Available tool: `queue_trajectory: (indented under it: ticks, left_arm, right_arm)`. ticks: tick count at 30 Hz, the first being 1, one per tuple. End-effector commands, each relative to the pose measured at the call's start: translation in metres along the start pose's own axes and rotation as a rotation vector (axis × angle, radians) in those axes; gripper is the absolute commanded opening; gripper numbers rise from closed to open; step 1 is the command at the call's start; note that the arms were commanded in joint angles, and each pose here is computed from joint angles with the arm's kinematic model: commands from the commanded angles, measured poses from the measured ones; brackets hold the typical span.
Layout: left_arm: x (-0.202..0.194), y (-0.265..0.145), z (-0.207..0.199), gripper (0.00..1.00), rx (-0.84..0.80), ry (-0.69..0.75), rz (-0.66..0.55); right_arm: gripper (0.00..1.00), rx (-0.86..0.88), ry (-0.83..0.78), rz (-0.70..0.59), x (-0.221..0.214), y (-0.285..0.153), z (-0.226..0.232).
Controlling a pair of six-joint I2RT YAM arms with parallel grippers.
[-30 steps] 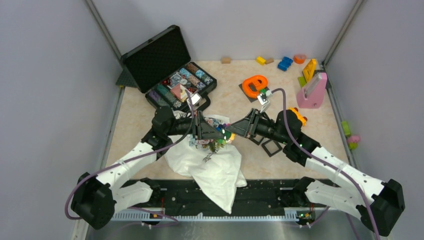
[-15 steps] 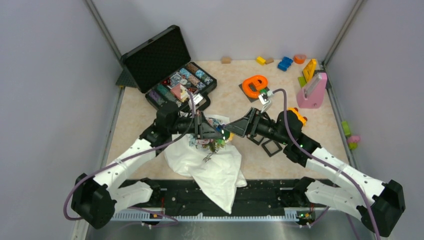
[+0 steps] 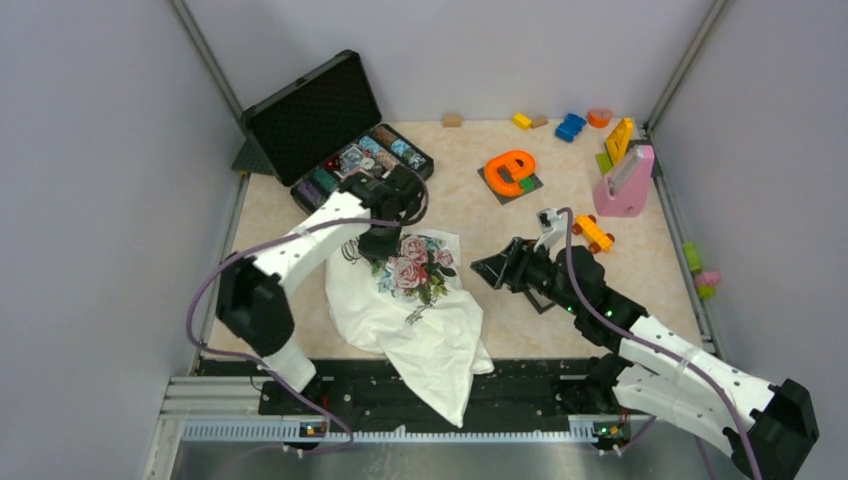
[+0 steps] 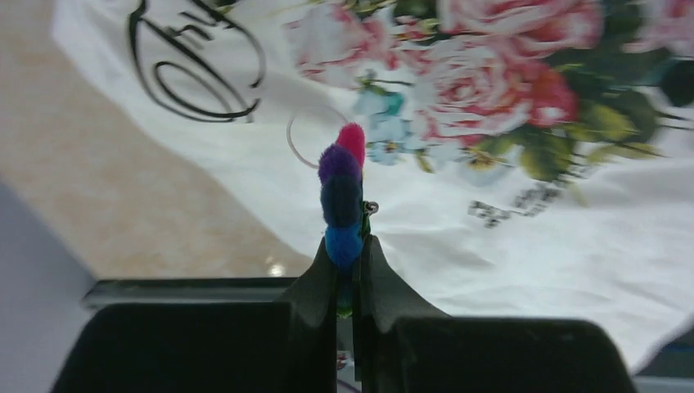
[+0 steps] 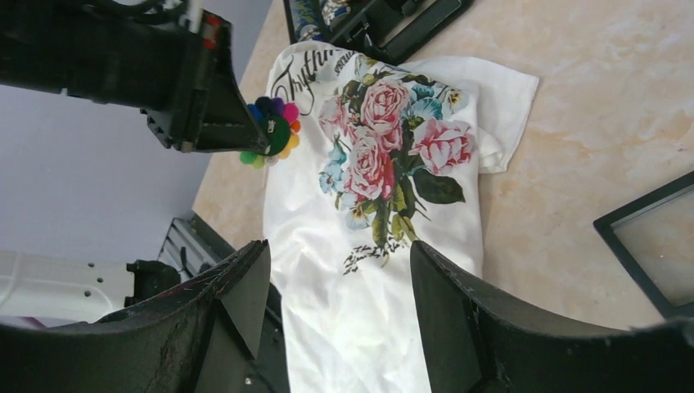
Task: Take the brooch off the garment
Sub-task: Close the brooch.
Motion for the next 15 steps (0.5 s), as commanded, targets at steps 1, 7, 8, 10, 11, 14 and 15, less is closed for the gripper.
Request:
queue_trajectory:
  ticks: [1,7,8,10,11,14,15]
  left_arm:
    - [-0.009,-0.023,0.070,0.00,0.525,0.151,0.072]
    - [-0.008,-0.025,0.034,0.00,0.404,0.222,0.084]
    - [-0.011,-0.024,0.025,0.00,0.334,0.229,0.092]
    - [-0.020,-0.026,0.009,0.00,0.194,0.241,0.113]
    - [-0.024,-0.029,0.002,0.00,0.129,0.248,0.118]
    - [-0.040,-0.037,-0.024,0.00,-0.099,0.274,0.145]
    - [-0.045,-0.041,-0.034,0.00,-0.181,0.281,0.153]
  right_arm:
    - [0.64,0.000,-0.058,-0.049,0.009,0.002,0.000]
    - [0.63,0.055,-0.068,-0.059,0.005,0.004,0.005]
    - [0.63,0.062,-0.077,-0.060,0.004,0.005,0.006]
    - [0.63,0.090,-0.102,-0.060,0.003,0.005,0.009]
    - [0.63,0.109,-0.119,-0.056,0.001,0.005,0.010]
    - [0.59,0.224,-0.146,-0.061,-0.003,0.002,0.027]
    - [0.58,0.250,-0.134,-0.065,-0.003,0.001,0.031]
Point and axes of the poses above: each gripper's point midway between its finger pads, its own y axis out along the fingers, its own z axis along the line the jaws close on, x = y × z, the point moved 1 cm from there along -y, back along the fingers, and after that the axes turned 13 degrees about -y, right-handed, at the moved point
